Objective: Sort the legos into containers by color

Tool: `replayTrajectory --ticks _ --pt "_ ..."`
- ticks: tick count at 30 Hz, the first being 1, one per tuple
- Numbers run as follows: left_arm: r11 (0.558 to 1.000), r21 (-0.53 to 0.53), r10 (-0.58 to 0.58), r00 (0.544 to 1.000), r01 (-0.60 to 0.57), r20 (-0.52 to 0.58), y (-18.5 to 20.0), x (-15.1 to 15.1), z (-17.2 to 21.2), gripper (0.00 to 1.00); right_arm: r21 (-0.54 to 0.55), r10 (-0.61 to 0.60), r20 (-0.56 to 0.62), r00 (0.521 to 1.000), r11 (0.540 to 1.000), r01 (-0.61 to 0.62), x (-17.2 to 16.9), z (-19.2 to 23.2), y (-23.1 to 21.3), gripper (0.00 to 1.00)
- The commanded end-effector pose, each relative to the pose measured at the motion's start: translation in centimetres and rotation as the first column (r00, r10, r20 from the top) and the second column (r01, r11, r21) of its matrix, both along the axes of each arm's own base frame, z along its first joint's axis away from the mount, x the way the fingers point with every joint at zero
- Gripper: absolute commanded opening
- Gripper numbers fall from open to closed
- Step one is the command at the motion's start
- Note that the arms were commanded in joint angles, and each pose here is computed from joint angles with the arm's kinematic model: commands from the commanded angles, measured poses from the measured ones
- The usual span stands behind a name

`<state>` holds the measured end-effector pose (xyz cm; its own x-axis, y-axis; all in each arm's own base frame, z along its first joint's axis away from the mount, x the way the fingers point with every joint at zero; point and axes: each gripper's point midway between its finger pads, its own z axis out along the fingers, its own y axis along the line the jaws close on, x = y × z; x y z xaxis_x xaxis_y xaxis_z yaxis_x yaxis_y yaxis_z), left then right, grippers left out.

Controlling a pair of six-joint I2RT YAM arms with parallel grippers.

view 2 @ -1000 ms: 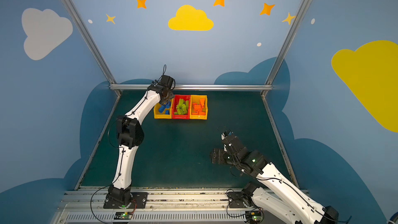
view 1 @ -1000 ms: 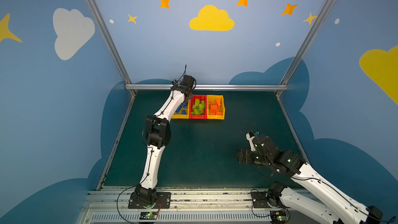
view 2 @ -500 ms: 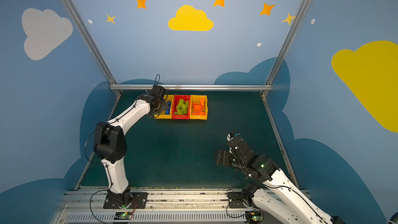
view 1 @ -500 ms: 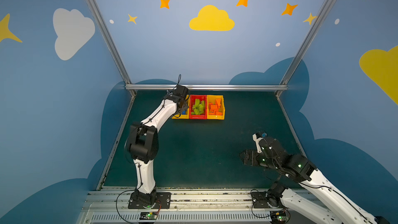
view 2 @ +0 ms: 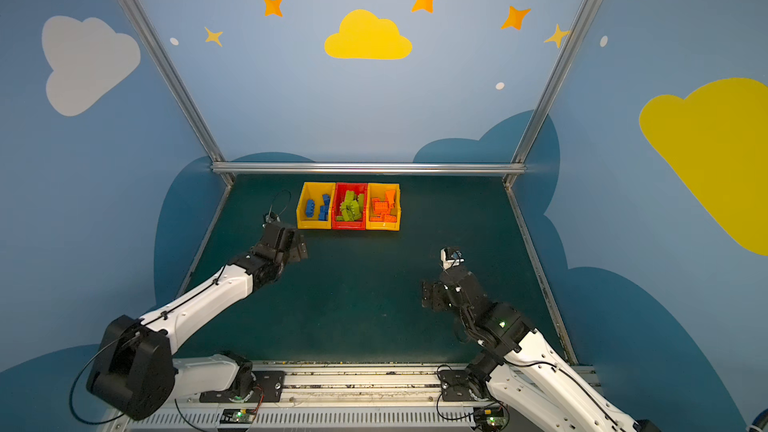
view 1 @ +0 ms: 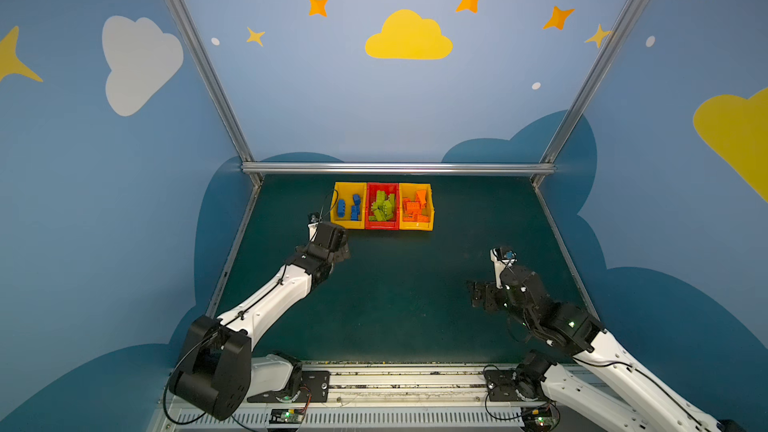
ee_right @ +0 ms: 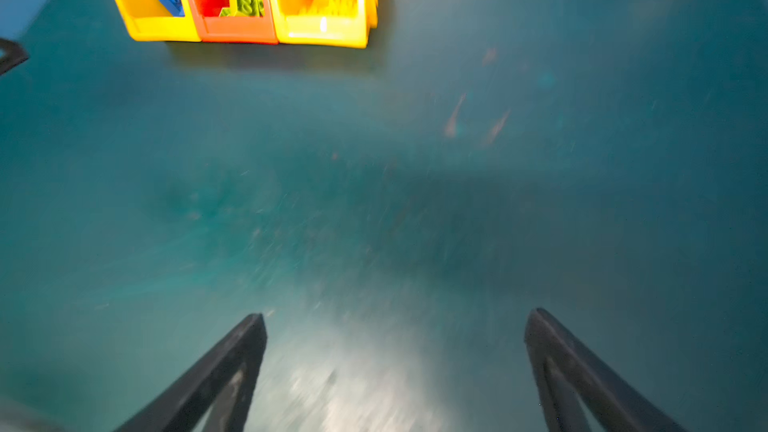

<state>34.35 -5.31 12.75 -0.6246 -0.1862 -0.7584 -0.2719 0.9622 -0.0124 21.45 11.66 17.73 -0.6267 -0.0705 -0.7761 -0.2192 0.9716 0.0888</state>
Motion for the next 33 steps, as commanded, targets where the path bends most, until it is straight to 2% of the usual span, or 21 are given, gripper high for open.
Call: replayTrajectory --ticks 1,5,9,13,18,21,25,28,31,33 --pt "0.995 0.099 -0.044 0.991 0.031 0.130 0.6 1.0 1.8 1.00 -0.075 -0.022 0.202 0.979 0.996 0.038 3.3 2.3 -0.6 0.96" --pt "0.985 0.171 -0.027 0.975 -0.011 0.219 1.9 1.4 2.6 1.00 -0.085 -0.079 0.230 0.970 0.991 0.101 6.2 1.5 -2.0 0.97" --pt "0.987 0.160 -0.006 0.971 -0.033 0.238 2.9 2.3 2.5 1.00 -0.062 -0.128 0.235 0.963 0.987 0.147 8.8 0.7 -3.8 0.97" --pt "0.984 0.177 -0.013 0.968 -0.032 0.252 3.3 2.8 2.4 1.00 -0.126 -0.096 0.216 0.972 0.984 0.126 10.7 -0.9 -4.7 0.97" --pt "0.978 0.182 0.033 0.941 -0.099 0.336 5.2 2.5 2.1 1.00 -0.111 -0.158 0.173 0.972 0.978 0.178 12.5 -3.3 -7.2 0.97" --pt "0.974 0.155 0.108 0.943 -0.163 0.313 7.2 2.6 1.4 1.00 -0.097 -0.164 0.207 0.964 0.977 0.187 13.5 -4.2 -8.2 0.97" --pt "0.973 0.167 0.098 0.937 -0.161 0.335 8.3 2.9 1.0 1.00 -0.045 -0.208 0.267 0.941 0.973 0.228 14.9 -4.5 -9.4 0.97" --pt "0.983 0.127 0.078 0.933 -0.130 0.351 8.7 3.2 -0.3 1.00 -0.021 -0.214 0.279 0.936 0.973 0.228 16.1 -5.4 -9.7 0.97" --pt "0.990 0.081 0.085 0.938 -0.118 0.335 9.2 3.6 -2.5 1.00 -0.030 -0.178 0.283 0.942 0.981 0.194 17.2 -6.7 -9.2 0.97" --pt "0.994 0.063 0.064 0.954 -0.086 0.293 9.1 4.4 -3.5 1.00 -0.055 -0.099 0.267 0.959 0.992 0.118 17.2 -6.9 -8.2 0.97"
